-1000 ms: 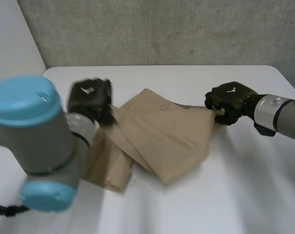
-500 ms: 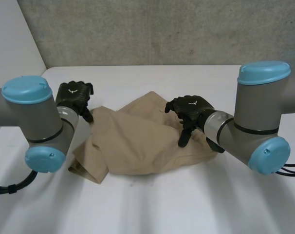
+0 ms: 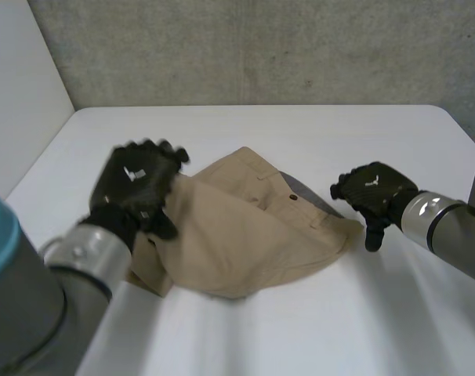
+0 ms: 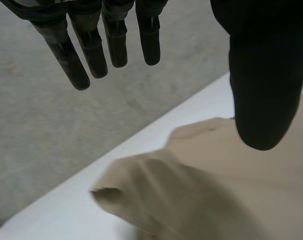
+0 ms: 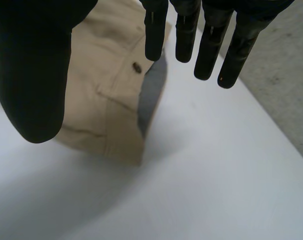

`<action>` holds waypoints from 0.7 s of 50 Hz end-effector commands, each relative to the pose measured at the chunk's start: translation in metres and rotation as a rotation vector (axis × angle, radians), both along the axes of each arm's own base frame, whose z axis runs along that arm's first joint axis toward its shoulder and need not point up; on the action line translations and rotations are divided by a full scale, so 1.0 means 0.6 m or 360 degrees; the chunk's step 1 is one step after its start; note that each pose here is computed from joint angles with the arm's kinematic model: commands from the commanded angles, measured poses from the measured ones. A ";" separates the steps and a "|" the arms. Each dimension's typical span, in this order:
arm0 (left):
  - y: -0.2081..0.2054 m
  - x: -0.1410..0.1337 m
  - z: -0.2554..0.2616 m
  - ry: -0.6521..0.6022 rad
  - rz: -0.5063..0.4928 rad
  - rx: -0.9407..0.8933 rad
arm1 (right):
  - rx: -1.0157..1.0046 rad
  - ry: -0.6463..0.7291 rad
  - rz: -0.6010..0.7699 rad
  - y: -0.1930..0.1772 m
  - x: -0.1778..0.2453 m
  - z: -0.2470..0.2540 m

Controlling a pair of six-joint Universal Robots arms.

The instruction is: Fold the shorts.

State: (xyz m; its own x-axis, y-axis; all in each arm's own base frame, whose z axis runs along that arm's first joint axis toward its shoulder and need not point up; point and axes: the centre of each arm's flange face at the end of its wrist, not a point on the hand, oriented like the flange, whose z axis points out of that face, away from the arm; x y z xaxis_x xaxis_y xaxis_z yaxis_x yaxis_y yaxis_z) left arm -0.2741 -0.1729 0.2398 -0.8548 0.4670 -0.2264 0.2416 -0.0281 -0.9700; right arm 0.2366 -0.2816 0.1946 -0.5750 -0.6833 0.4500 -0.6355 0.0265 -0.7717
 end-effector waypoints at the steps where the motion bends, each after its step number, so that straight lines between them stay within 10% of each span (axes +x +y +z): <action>1: 0.068 -0.009 -0.029 -0.0019 -0.0051 0.0103 | 0.0074 -0.0049 0.0118 -0.012 -0.002 -0.045; 35: 0.043 -0.019 -0.170 -0.0212 0.0095 0.0397 | 0.0016 -0.0004 0.0180 -0.062 0.007 -0.112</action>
